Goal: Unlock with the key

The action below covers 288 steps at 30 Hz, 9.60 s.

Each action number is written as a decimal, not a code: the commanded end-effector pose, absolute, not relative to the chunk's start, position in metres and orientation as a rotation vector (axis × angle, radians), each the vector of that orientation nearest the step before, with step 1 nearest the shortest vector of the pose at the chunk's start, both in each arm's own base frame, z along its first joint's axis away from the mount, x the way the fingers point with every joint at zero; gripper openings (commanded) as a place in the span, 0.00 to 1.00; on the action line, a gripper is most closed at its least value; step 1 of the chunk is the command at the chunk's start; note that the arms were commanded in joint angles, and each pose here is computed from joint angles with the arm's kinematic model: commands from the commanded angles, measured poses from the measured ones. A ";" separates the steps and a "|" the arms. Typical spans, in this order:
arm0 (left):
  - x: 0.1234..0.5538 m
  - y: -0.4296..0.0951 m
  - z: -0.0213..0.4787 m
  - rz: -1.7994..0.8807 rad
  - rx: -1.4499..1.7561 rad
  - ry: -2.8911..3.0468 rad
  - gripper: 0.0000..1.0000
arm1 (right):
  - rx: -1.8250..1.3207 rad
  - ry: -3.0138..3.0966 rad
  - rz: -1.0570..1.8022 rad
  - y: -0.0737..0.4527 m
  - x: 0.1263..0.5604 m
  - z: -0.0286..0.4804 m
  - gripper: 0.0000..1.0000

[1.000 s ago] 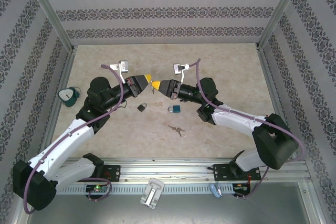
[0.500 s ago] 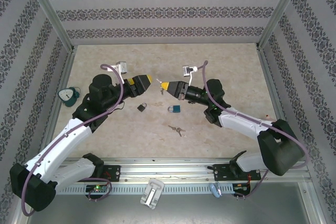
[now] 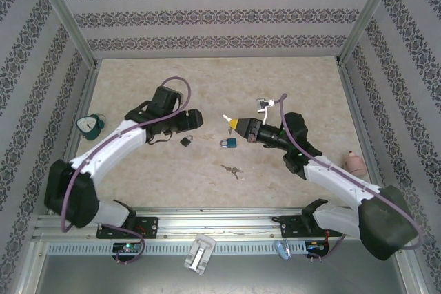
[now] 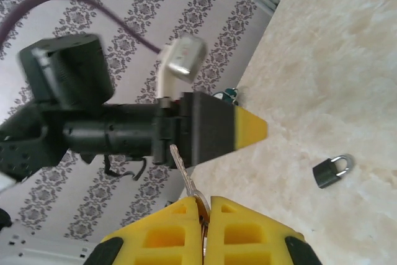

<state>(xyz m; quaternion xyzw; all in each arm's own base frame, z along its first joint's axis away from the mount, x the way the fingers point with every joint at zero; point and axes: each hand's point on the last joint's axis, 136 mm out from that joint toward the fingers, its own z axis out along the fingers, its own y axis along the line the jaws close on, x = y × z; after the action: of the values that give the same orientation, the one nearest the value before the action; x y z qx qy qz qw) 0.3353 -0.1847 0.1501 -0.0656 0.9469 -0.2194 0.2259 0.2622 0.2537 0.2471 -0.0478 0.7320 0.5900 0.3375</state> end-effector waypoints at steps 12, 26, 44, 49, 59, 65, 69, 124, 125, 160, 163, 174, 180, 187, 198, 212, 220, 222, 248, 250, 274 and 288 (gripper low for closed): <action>0.362 -0.172 0.069 -0.203 0.037 2.942 0.85 | -0.082 1.951 1.440 0.234 0.255 0.223 0.00; 0.345 -0.174 0.030 -0.192 0.053 3.054 0.80 | -0.066 1.960 1.437 0.233 0.256 0.217 0.00; 0.324 -0.179 0.024 -0.137 0.080 3.084 0.60 | -0.054 1.961 1.441 0.234 0.259 0.214 0.00; 0.325 -0.175 0.016 -0.048 0.064 3.102 0.57 | -0.049 1.963 1.441 0.233 0.259 0.213 0.00; 0.325 -0.180 0.003 0.040 -0.012 3.112 0.43 | -0.041 1.958 1.431 0.230 0.258 0.211 0.00; 0.321 -0.180 -0.003 0.057 -0.015 3.128 0.29 | -0.036 1.958 1.429 0.228 0.259 0.209 0.00; 0.319 -0.180 -0.005 0.057 -0.014 3.137 0.20 | -0.026 1.964 1.423 0.228 0.259 0.206 0.00; 0.331 -0.169 0.169 -0.963 -1.071 2.333 0.16 | -0.119 1.936 1.178 0.322 0.273 0.183 0.00; 0.331 -0.168 0.168 -0.954 -1.072 2.336 0.16 | -0.112 1.938 1.182 0.322 0.273 0.183 0.00; 0.333 -0.173 0.139 -0.829 -1.011 2.506 0.19 | 0.095 2.089 1.328 0.379 0.277 0.132 0.00; 0.334 -0.175 0.138 -0.835 -1.007 2.510 0.21 | 0.093 2.095 1.327 0.381 0.277 0.131 0.00; 0.334 -0.177 0.138 -0.848 -1.009 2.512 0.21 | 0.101 2.095 1.300 0.381 0.280 0.129 0.00; 0.333 -0.178 0.137 -0.865 -1.011 2.513 0.21 | 0.111 2.100 1.277 0.380 0.283 0.126 0.00; 0.334 -0.180 0.138 -0.880 -1.009 2.511 0.21 | 0.118 2.092 1.249 0.376 0.287 0.128 0.00; 0.333 -0.181 0.135 -0.887 -1.020 2.515 0.21 | 0.109 2.097 1.249 0.380 0.289 0.128 0.00; 0.334 -0.184 0.139 -0.864 -1.068 2.487 0.18 | 0.156 2.074 1.191 0.379 0.297 0.135 0.00; 0.335 -0.187 0.135 -0.822 -1.074 2.510 0.17 | 0.177 1.999 1.231 0.386 0.298 0.150 0.00; 0.334 -0.187 0.133 -0.813 -1.077 2.518 0.17 | 0.182 1.987 1.240 0.386 0.298 0.154 0.00; 0.334 -0.193 0.132 -0.844 -1.076 2.524 0.14 | 0.041 1.882 1.297 0.411 0.289 0.181 0.00; 0.334 -0.193 0.133 -0.848 -1.077 2.524 0.14 | 0.054 1.867 1.329 0.412 0.291 0.184 0.00; 0.331 -0.179 0.133 -0.784 -1.005 2.554 0.14 | 0.067 2.022 1.230 0.350 0.276 0.144 0.25; 0.324 -0.183 0.135 -0.823 -0.972 2.570 0.14 | -0.075 2.041 1.437 0.365 0.270 0.155 0.26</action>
<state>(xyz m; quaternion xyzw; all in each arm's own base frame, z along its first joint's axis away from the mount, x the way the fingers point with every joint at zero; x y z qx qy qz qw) 0.3283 -0.1834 0.1245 -0.3496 0.8857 -0.2759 0.1308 0.2717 0.3543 0.1436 -0.0050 0.7914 0.5171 0.3261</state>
